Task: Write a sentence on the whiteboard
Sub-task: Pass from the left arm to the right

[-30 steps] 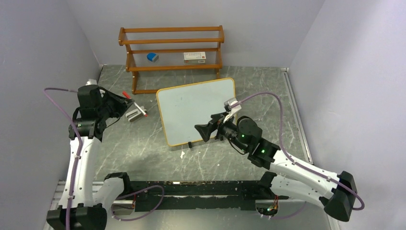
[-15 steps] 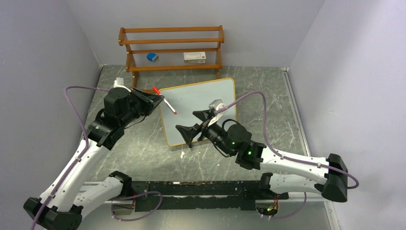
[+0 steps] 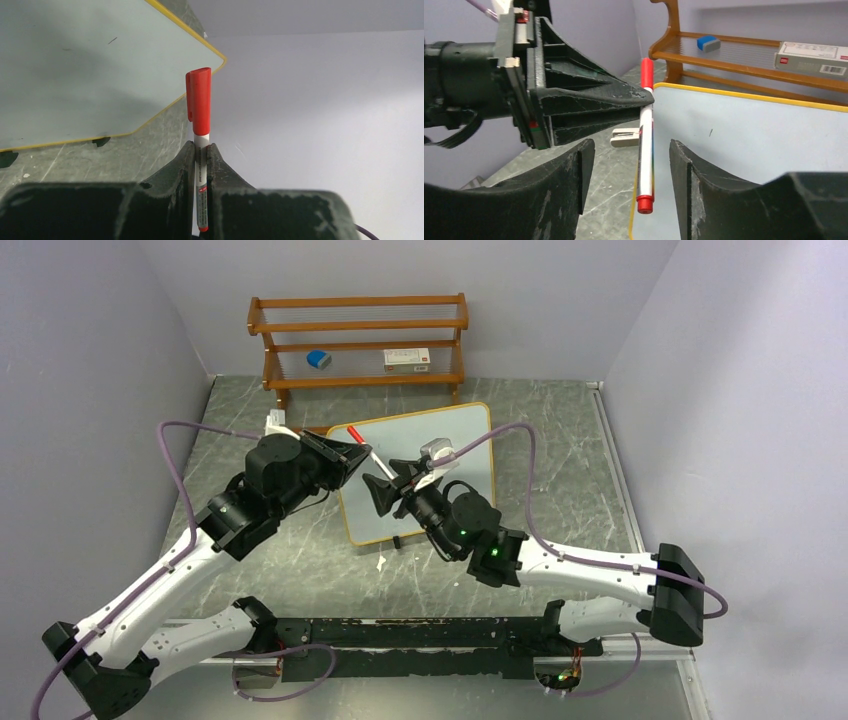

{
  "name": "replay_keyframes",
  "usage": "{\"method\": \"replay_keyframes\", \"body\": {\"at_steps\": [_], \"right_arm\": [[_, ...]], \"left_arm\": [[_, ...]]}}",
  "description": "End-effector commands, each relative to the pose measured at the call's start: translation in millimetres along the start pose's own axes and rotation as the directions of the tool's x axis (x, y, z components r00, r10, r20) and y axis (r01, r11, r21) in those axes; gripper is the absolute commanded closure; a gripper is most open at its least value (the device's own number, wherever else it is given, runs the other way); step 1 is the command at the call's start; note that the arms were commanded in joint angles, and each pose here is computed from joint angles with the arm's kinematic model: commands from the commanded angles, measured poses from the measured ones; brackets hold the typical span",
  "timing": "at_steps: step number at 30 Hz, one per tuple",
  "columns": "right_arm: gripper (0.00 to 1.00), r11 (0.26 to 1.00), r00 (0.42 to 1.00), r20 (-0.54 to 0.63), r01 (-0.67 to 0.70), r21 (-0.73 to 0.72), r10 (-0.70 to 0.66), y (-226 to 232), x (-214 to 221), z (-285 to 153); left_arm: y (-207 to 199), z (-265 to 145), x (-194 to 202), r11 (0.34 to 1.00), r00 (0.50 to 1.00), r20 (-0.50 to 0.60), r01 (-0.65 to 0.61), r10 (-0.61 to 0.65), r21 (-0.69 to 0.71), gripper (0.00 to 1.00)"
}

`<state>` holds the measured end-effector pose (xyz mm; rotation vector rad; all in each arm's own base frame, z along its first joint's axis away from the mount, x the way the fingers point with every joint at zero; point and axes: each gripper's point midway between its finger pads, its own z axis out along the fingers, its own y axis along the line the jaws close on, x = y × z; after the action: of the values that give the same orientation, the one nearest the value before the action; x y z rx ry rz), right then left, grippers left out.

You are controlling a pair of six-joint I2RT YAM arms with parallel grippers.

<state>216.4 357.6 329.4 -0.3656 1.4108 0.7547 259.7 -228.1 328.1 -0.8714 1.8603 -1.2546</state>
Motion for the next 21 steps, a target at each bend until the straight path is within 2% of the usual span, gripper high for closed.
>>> {"method": "replay_keyframes", "body": {"at_steps": [1, 10, 19, 21], "right_arm": [[0.43, 0.998, 0.999, 0.045, -0.011, 0.069, 0.008, -7.0, -13.7, 6.4], [0.65, 0.997, 0.999, 0.040, -0.003, 0.076, 0.000, -9.2, -5.8, 6.2], [1.00, 0.999, 0.999, 0.030, 0.015, 0.044, -0.016, -5.0, -1.1, 7.1], [1.00, 0.999, 1.000, 0.027, 0.014, 0.032, -0.015, -4.7, -0.8, 5.6]], "left_arm": [[-27.6, -7.9, -8.8, 0.997, 0.998, 0.047, 0.029, -0.033, 0.075, 0.95], [-27.3, -6.4, 1.2, 0.996, 0.999, 0.010, 0.035, -0.036, 0.080, 0.95], [-25.7, -6.6, 3.0, 0.996, 1.000, 0.005, 0.028, -0.028, 0.081, 0.95], [-23.8, -6.8, 1.4, 0.997, 1.000, 0.015, 0.012, -0.013, 0.071, 0.95]]}}
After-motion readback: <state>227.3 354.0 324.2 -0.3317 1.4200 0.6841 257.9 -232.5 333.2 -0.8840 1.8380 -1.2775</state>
